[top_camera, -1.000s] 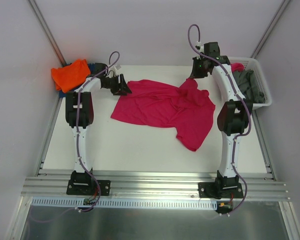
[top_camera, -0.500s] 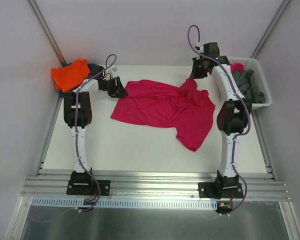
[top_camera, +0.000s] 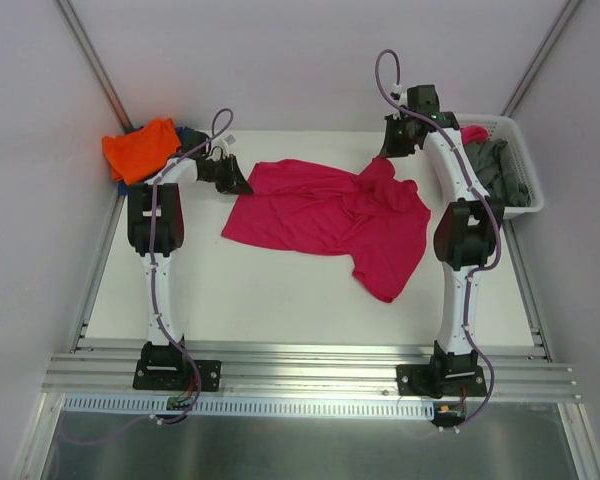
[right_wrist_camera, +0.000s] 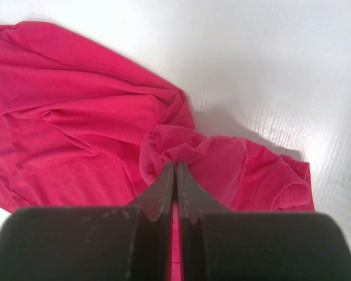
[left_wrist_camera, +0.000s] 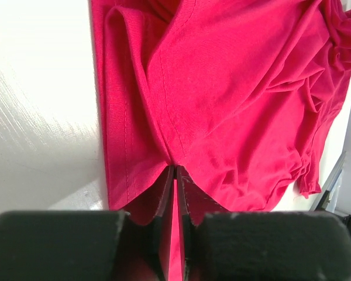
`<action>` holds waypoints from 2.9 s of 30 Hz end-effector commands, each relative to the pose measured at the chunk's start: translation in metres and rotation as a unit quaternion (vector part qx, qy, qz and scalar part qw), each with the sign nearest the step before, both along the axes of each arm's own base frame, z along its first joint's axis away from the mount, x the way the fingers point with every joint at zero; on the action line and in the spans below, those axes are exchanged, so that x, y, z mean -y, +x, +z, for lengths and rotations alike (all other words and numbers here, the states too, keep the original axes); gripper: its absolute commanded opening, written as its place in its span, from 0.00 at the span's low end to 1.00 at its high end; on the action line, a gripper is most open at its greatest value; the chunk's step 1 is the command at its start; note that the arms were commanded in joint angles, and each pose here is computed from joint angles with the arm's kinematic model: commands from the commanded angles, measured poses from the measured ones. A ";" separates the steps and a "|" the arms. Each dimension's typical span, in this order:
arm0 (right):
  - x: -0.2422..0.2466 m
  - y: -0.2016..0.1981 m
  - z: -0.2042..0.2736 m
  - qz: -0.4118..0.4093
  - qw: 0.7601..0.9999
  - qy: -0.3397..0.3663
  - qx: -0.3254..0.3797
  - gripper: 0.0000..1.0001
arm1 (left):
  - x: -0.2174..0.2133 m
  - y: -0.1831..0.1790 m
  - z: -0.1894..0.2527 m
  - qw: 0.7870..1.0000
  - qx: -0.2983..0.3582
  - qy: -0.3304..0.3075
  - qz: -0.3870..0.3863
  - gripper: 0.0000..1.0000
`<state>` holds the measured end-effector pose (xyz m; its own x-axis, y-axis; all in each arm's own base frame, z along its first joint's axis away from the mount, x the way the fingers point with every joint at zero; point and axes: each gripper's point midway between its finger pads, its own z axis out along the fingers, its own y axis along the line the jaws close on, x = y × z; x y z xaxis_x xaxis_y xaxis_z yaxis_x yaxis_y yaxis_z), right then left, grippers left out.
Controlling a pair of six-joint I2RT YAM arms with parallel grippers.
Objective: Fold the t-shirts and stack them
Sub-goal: Flatten the tshirt out
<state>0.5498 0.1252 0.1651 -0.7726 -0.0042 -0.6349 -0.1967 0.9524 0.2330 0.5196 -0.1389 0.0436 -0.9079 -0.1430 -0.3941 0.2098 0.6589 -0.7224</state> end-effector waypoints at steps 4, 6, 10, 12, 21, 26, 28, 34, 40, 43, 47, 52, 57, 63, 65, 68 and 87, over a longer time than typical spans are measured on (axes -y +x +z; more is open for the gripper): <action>0.002 0.004 0.022 -0.002 1.000 0.000 0.026 0.01 | 0.008 0.001 0.022 1.000 0.021 -0.010 -0.007 0.00; 0.004 0.004 0.021 -0.003 1.000 -0.002 0.026 0.01 | 0.010 0.001 0.019 1.000 0.018 -0.010 -0.009 0.00; 0.004 0.002 0.022 -0.002 1.000 -0.007 0.026 0.01 | 0.020 -0.003 0.019 0.999 0.017 -0.020 -0.023 0.00; 0.004 0.000 0.023 -0.001 1.000 -0.006 0.025 0.01 | 0.021 -0.003 0.036 0.999 0.030 -0.027 -0.026 0.00; -0.016 -0.023 0.003 0.024 0.999 0.016 -0.022 0.01 | 0.020 -0.002 0.068 0.998 0.058 -0.028 -0.019 0.00; -0.045 -0.093 -0.042 0.048 0.989 0.043 -0.129 0.00 | 0.019 -0.004 0.069 0.998 0.058 -0.027 -0.019 0.00; -0.054 -0.125 -0.055 0.058 0.983 0.052 -0.169 0.01 | 0.019 -0.003 0.071 0.998 0.060 -0.028 -0.019 0.00; -0.084 -0.168 -0.061 0.081 0.972 0.063 -0.211 0.17 | 0.020 -0.004 0.070 0.998 0.058 -0.032 -0.020 0.00; -0.078 -0.154 -0.042 0.075 0.982 0.037 -0.169 0.72 | 0.021 -0.005 0.069 0.998 0.053 -0.040 -0.022 0.00; -0.068 -0.135 -0.032 0.066 0.988 0.023 -0.139 0.78 | 0.021 -0.005 0.069 0.998 0.051 -0.042 -0.022 0.00; -0.047 -0.120 -0.033 0.054 0.991 0.003 -0.122 0.77 | 0.021 -0.006 0.071 0.997 0.054 -0.043 -0.022 0.00; -0.028 -0.109 -0.042 0.041 0.992 -0.004 -0.123 0.70 | 0.021 -0.010 0.068 0.998 0.049 -0.043 -0.023 0.00; -0.025 -0.106 -0.050 0.041 0.991 -0.006 -0.129 0.62 | 0.021 -0.011 0.071 0.998 0.051 -0.042 -0.022 0.00; -0.029 -0.097 -0.057 0.044 0.990 -0.001 -0.132 0.52 | 0.021 -0.013 0.070 0.998 0.051 -0.041 -0.023 0.00; -0.030 -0.095 -0.057 0.043 0.990 0.001 -0.132 0.52 | 0.021 -0.014 0.070 0.998 0.051 -0.041 -0.023 0.00; -0.032 -0.093 -0.059 0.044 0.990 0.002 -0.133 0.51 | 0.020 -0.014 0.069 0.998 0.049 -0.039 -0.022 0.00; -0.047 -0.123 -0.066 0.063 0.983 0.021 -0.171 0.39 | 0.019 -0.012 0.067 0.998 0.053 -0.034 -0.021 0.00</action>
<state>0.4388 0.1618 0.0834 -0.9368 -0.0844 -0.3395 -0.1971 0.9292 0.3127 0.5058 -0.1583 0.0754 -0.9032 -0.1392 -0.4060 0.2462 0.6068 -0.7558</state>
